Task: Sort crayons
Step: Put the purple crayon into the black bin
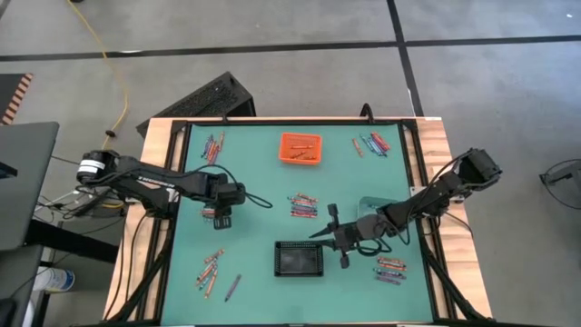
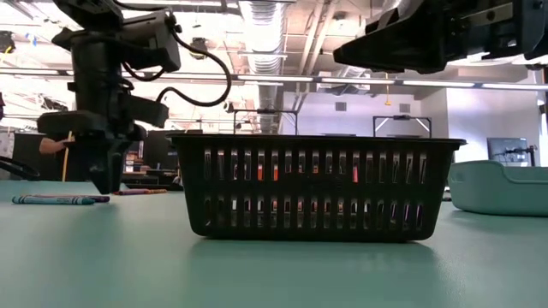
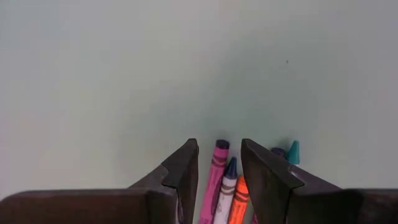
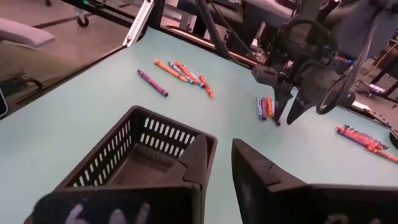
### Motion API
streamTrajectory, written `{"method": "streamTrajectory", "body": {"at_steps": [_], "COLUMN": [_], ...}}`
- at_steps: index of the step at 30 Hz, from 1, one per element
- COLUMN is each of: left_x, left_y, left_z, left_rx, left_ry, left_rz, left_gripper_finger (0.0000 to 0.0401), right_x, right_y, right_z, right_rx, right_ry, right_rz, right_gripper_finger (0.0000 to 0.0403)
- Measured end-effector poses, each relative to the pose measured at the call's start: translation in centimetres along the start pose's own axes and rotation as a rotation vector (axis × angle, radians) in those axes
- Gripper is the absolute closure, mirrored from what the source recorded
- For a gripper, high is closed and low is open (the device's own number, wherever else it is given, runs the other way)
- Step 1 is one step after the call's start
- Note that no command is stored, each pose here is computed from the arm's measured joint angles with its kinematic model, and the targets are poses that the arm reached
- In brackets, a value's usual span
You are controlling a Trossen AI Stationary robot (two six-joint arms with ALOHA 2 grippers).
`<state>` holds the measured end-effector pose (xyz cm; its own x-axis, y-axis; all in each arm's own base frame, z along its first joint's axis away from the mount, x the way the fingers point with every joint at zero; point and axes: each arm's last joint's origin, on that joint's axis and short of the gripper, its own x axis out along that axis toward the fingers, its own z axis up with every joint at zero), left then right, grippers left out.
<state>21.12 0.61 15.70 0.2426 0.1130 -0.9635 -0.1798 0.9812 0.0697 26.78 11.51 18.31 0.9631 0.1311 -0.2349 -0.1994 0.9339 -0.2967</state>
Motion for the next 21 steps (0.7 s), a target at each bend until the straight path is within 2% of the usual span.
{"method": "streamTrajectory", "body": {"at_steps": [13,16,21], "left_x": [2.1,2.0,1.8], "left_y": [-0.3,-0.4,-0.3], "left_z": [0.3,0.3,0.3], "left_rx": [-0.023,-0.025,-0.027], "left_ry": [0.08,0.078,0.063], "left_rz": [0.005,-0.01,-0.018], "left_gripper_finger": [0.0292,0.0307,0.0356], "right_x": [0.1,0.1,0.1], "right_y": [-0.3,-0.5,-0.5], "right_z": [0.0,0.0,0.0], "right_rx": [-0.043,-0.043,-0.043], "right_ry": [-0.005,-0.002,-0.002], "right_rz": [-0.013,-0.017,-0.018], "right_gripper_finger": [0.0333,0.0333,0.0333]}}
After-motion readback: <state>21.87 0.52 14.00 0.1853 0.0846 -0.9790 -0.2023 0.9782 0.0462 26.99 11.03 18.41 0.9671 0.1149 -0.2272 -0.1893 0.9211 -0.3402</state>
